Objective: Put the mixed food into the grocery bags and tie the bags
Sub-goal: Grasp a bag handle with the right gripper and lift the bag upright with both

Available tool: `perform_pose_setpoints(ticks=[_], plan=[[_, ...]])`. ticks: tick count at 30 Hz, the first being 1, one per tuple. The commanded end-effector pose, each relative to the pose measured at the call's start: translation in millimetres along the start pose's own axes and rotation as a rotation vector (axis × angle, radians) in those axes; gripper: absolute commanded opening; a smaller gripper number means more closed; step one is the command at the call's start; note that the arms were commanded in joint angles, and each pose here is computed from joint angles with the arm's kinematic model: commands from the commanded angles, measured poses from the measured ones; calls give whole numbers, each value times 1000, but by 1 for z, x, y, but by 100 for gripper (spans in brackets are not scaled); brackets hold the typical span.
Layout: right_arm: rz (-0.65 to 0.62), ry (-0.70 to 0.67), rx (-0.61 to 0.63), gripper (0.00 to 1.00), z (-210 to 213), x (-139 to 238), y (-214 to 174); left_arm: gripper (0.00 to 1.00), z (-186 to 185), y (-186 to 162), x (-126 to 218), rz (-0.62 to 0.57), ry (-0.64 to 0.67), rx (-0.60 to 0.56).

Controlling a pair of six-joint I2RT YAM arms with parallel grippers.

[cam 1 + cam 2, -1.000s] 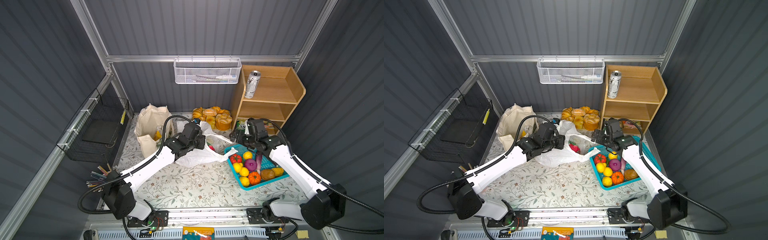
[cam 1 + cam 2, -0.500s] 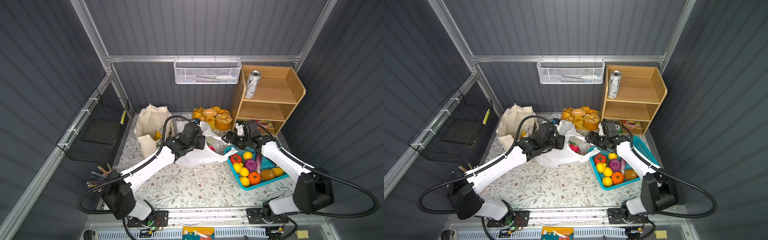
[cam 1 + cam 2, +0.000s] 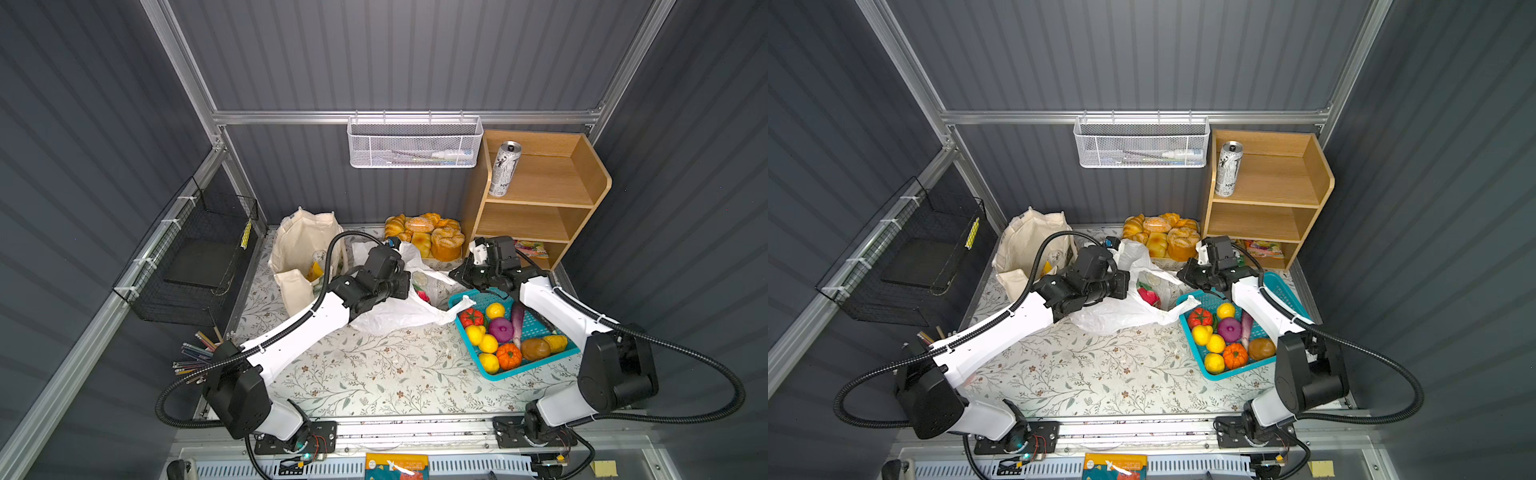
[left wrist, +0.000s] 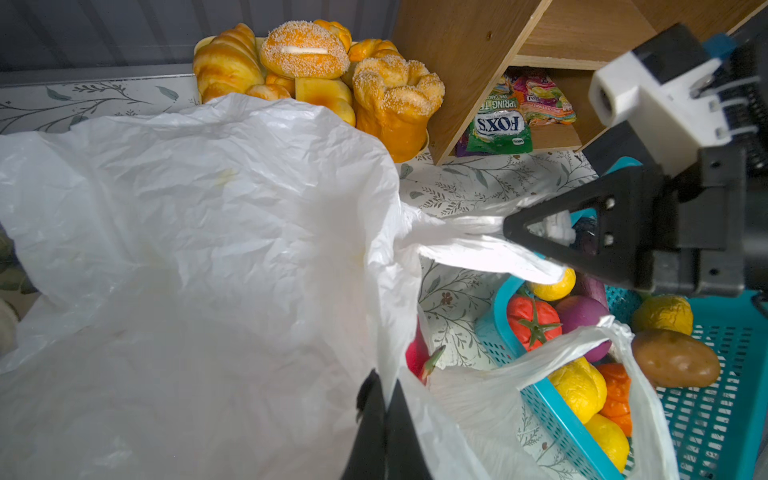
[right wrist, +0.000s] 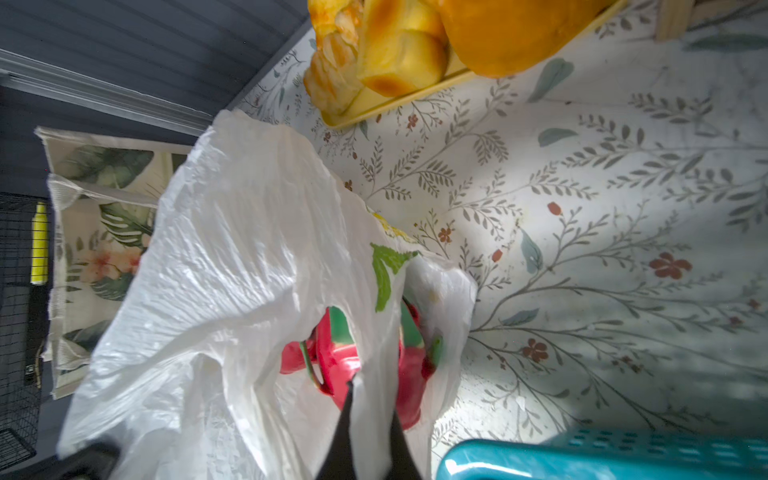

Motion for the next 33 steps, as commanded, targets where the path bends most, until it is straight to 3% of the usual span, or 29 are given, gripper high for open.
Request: perform_pose_setpoints(ticks=[1, 2, 4, 7, 13, 20, 33], plan=[[-45, 103, 95, 0, 44, 35, 23, 48, 6, 8, 22, -50, 49, -30], [-40, 119, 112, 0, 55, 43, 27, 63, 7, 11, 29, -71, 66, -40], [-48, 144, 151, 0, 77, 59, 36, 84, 10, 16, 42, -104, 90, -59], [-44, 170, 213, 0, 106, 75, 44, 99, 10, 26, 63, -153, 96, -87], [-14, 224, 366, 0, 166, 96, 47, 100, 5, 40, 96, -253, 36, -149], [26, 308, 565, 0, 233, 120, 26, 100, -5, 52, 105, -320, -65, -231], [-11, 469, 630, 0, 262, 161, 11, 100, -24, 77, 107, -438, -203, -321]])
Point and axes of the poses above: each gripper's point midway between its finger pads, its own x axis back along the fingers, its own z axis along the line the jaws close on, y = z × x, the point moved 10 cm from there along x, back along the fingers, and after that the axes turned 3 degrees about -x, right-handed, at the moved point
